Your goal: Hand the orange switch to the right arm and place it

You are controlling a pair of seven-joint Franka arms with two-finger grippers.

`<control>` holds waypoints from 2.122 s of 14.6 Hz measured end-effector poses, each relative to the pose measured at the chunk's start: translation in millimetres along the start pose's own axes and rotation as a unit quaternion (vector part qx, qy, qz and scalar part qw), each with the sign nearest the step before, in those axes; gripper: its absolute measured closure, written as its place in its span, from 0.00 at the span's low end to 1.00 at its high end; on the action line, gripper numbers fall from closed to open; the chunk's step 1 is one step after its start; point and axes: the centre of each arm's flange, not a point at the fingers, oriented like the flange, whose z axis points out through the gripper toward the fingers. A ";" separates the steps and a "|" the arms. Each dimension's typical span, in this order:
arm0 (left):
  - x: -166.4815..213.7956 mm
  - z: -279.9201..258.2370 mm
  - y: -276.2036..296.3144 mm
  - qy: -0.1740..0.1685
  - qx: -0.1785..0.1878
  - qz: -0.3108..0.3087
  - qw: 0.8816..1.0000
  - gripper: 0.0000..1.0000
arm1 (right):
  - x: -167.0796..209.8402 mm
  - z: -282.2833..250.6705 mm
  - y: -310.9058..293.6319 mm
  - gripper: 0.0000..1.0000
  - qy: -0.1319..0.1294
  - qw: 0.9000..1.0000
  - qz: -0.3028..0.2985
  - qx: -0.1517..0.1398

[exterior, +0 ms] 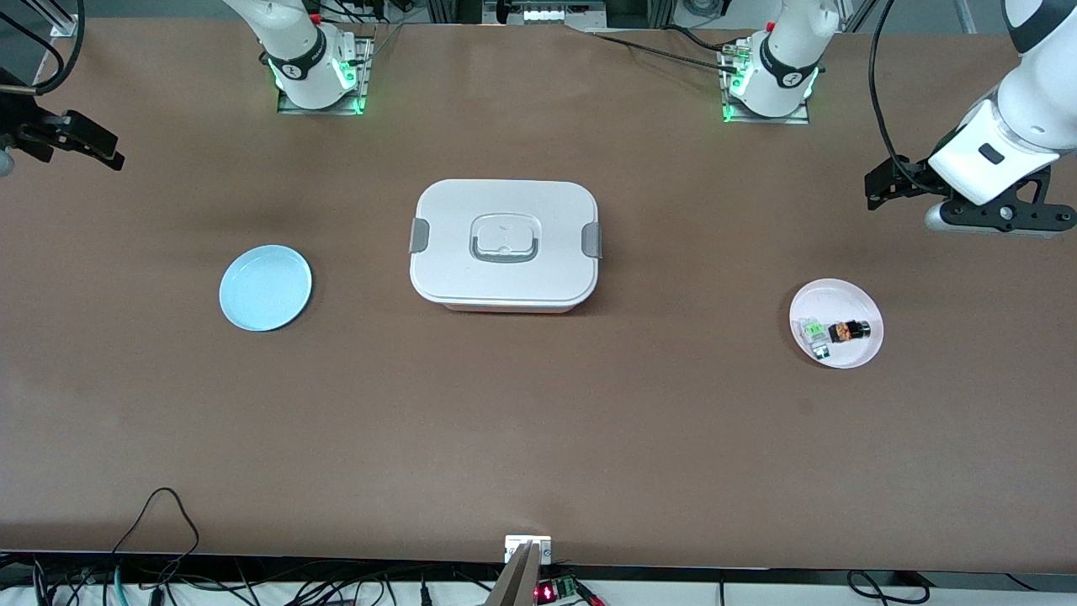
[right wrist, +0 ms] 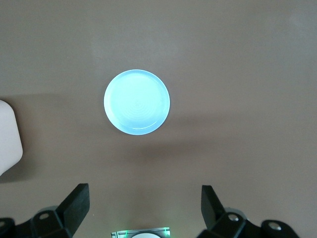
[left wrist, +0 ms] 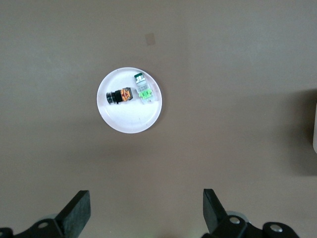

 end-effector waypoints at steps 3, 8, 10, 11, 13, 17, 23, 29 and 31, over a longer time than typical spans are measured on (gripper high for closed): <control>-0.3 2.4 -9.8 -0.006 -0.001 -0.009 1.000 0.00 | 4.9 3.3 -0.5 0.00 -0.003 1.000 0.000 0.000; 8.9 39.5 -10.0 -0.072 -0.001 -0.009 0.997 0.00 | 5.8 -5.0 -36.6 0.00 0.003 0.999 -0.034 -0.005; 11.0 43.5 -11.9 -0.082 -0.001 -0.010 0.997 0.00 | 1.0 -7.2 -77.2 0.00 0.001 0.998 -0.068 -0.015; 11.9 43.0 -13.0 -0.084 -0.002 -0.011 0.996 0.00 | -1.3 -7.1 -88.1 0.00 -0.001 0.997 -0.077 -0.018; 15.3 44.2 -15.5 -0.085 -0.002 -0.013 0.996 0.00 | -3.4 -5.6 -88.9 0.00 -0.010 0.997 -0.078 -0.019; 25.5 74.8 -33.9 -0.092 -0.006 -0.030 0.995 0.00 | -0.7 4.4 -73.1 0.00 -0.036 0.997 -0.064 -0.018; 60.5 164.9 -53.5 -0.030 -0.005 -0.043 0.999 0.00 | -14.4 -45.6 -56.8 0.00 -0.047 0.998 -0.047 0.001; 70.9 264.3 -84.0 0.010 -0.011 -0.066 0.998 0.00 | 20.6 -24.0 -70.5 0.00 -0.049 0.997 -0.055 0.035; 76.2 287.6 -92.9 0.020 -0.014 -0.072 0.997 0.00 | 34.2 -21.4 -68.9 0.00 -0.032 0.997 -0.051 0.048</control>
